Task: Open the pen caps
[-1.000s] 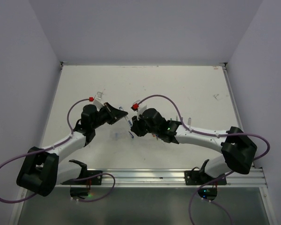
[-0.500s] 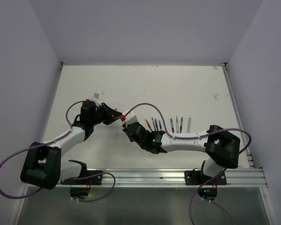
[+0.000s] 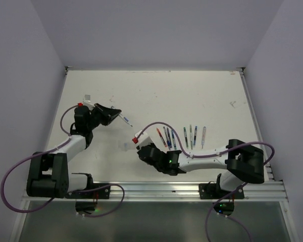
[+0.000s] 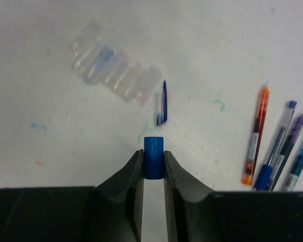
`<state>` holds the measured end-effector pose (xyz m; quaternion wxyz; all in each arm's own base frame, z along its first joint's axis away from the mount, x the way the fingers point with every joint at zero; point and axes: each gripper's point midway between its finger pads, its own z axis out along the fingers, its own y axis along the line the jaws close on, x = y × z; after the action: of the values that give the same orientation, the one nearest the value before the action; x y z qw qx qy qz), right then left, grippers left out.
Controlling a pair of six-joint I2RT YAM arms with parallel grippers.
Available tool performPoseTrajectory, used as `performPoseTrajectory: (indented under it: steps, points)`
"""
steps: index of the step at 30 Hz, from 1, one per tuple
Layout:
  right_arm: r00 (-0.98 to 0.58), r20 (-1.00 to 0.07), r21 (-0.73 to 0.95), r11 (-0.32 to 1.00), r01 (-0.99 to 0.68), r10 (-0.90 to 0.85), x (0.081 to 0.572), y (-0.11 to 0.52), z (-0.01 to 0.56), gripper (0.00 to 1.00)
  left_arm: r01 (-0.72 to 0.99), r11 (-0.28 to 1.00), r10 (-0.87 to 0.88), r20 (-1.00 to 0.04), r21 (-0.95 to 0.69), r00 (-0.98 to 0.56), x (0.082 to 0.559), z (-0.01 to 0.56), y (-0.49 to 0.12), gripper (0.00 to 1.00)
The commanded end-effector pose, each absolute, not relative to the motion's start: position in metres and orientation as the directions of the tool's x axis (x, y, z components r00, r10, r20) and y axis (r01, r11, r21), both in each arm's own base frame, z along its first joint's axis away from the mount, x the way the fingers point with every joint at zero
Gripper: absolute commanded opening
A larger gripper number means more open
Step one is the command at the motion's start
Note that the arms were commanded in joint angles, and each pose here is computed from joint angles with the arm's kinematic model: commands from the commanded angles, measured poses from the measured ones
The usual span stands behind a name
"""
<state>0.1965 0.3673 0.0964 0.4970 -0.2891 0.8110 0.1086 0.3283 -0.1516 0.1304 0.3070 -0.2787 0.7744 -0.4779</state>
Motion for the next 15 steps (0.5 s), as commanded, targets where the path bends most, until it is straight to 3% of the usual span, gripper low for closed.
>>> performPoseTrajectory:
  steps: [1,4,6,15]
  points:
    - [-0.435,-0.804,-0.01,0.741,-0.671,-0.405,0.158,0.35,0.07,0.0,0.142,0.345,-0.824,-0.372,-0.928,-0.428,0.37,0.21,-0.117,0.0]
    - [-0.489,-0.806,0.136,0.699,-0.702,-0.334,0.148,0.364,0.081,0.0,0.268,0.303,-0.802,-0.396,-0.915,-0.447,0.356,0.227,-0.128,0.0]
    - [-0.488,-0.814,0.151,0.697,-0.702,-0.316,0.149,0.368,0.089,0.0,0.265,0.312,-0.787,-0.405,-0.912,-0.466,0.353,0.225,-0.13,0.0]
    - [-0.587,-0.764,0.2,0.767,-0.61,-0.267,0.207,0.351,0.076,0.0,0.199,0.543,-0.697,-0.571,-0.816,-0.434,0.346,0.206,-0.114,0.0]
